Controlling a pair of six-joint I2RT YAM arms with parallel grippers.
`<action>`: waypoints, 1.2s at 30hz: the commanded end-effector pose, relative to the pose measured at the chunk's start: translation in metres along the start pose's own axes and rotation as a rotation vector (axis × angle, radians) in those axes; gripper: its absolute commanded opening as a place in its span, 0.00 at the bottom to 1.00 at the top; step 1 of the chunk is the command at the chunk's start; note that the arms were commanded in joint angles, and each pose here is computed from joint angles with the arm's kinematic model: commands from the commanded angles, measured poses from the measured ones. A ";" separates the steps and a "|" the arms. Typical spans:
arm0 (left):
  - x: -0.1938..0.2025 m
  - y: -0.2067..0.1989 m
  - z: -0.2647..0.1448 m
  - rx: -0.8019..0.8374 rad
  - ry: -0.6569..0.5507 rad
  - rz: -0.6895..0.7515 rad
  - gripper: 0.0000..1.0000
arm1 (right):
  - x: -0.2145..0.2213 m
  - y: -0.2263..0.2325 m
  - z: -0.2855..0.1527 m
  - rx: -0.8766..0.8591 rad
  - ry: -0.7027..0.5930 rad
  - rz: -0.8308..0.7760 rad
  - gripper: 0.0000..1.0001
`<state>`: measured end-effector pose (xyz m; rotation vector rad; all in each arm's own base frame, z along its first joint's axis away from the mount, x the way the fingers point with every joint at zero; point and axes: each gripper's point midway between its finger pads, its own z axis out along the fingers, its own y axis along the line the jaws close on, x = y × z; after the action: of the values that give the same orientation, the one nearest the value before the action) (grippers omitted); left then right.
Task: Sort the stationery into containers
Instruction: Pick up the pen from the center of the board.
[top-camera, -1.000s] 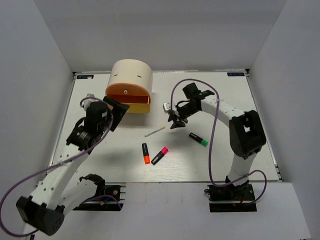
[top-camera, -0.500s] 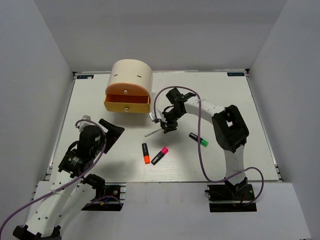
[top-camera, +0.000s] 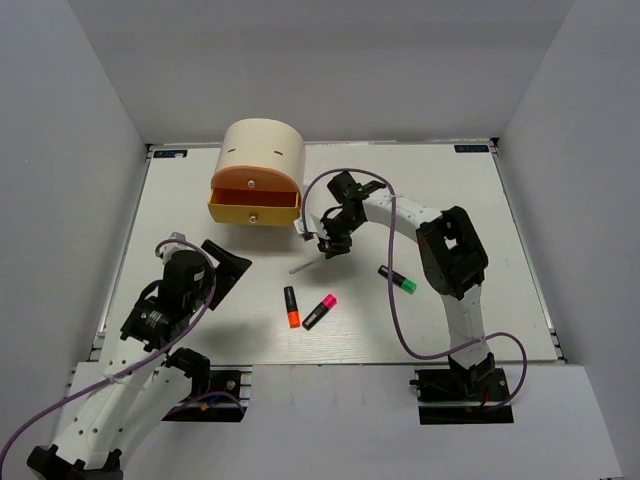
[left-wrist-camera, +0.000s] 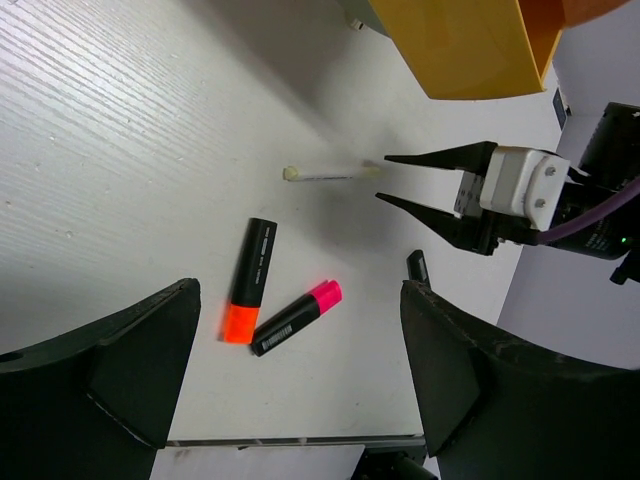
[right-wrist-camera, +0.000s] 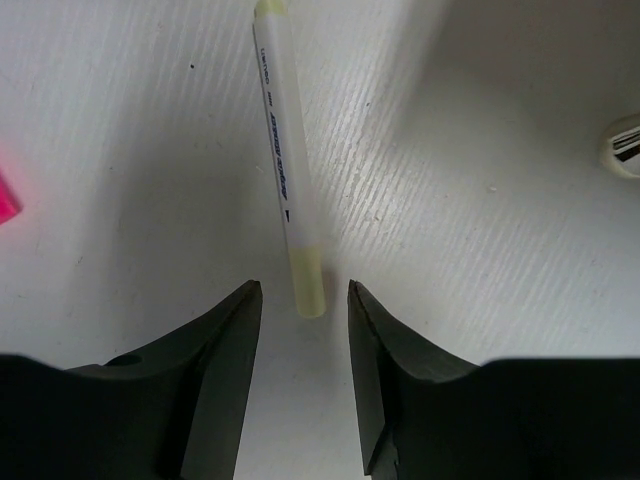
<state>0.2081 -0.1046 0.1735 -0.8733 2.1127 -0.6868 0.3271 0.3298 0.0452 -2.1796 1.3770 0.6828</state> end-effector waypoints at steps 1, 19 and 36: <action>0.003 0.000 0.000 0.005 0.013 0.013 0.91 | -0.004 -0.003 -0.002 -0.008 0.012 -0.017 0.46; 0.002 0.007 -0.007 -0.019 0.005 -0.012 0.91 | 0.020 0.003 0.020 -0.043 0.078 0.004 0.38; 0.002 0.004 0.001 0.007 -0.008 -0.003 0.91 | -0.039 0.034 -0.052 -0.005 -0.049 0.065 0.00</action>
<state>0.2014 -0.1026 0.1710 -0.8993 2.1132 -0.6959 0.2963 0.3034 0.0420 -2.2417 1.4702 0.7089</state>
